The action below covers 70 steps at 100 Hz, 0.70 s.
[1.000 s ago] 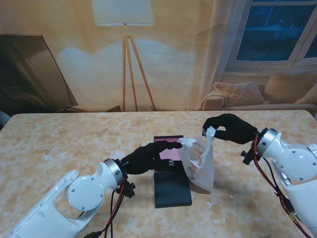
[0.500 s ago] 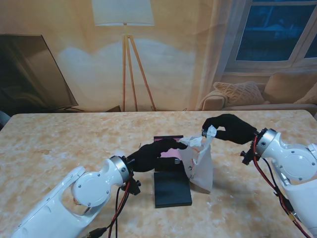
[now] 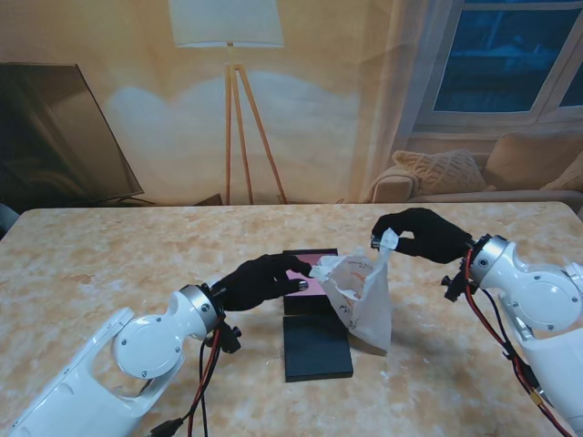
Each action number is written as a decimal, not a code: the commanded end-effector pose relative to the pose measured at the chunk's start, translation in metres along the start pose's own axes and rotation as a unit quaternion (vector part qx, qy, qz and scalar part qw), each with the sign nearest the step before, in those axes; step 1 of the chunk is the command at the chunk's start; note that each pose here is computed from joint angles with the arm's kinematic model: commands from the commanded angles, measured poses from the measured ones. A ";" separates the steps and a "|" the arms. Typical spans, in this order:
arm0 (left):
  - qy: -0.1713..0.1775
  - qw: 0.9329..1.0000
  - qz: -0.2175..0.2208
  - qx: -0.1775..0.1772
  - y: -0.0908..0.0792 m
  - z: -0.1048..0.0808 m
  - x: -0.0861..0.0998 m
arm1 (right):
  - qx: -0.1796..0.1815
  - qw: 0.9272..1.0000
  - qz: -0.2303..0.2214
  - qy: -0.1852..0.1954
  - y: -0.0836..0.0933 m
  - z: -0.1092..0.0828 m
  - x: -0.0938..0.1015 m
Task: Pack mini donuts into a plastic bag, tie the opening and put the bag into the gift box
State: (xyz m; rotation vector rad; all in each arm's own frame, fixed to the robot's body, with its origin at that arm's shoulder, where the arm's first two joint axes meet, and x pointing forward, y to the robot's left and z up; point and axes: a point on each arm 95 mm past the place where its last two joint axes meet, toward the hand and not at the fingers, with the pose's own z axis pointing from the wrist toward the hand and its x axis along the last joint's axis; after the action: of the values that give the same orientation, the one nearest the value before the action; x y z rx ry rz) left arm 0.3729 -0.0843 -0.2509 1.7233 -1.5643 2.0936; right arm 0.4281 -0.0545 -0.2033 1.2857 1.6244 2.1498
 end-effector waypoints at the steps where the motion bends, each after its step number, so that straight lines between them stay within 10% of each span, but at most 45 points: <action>1: -0.007 1.000 0.005 -0.012 0.005 -0.004 -0.006 | 0.008 1.000 0.005 0.001 -0.005 0.002 0.001; 70: -0.094 0.991 0.091 0.040 -0.017 -0.048 -0.075 | 0.016 1.000 0.008 0.006 -0.008 0.008 0.001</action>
State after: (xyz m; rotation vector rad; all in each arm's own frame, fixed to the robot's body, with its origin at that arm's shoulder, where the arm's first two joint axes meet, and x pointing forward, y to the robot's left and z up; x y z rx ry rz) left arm 0.3777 -0.0123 -0.2849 1.8920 -1.7485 2.1705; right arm 0.4320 -0.0493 -0.2053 1.2919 1.6414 2.1555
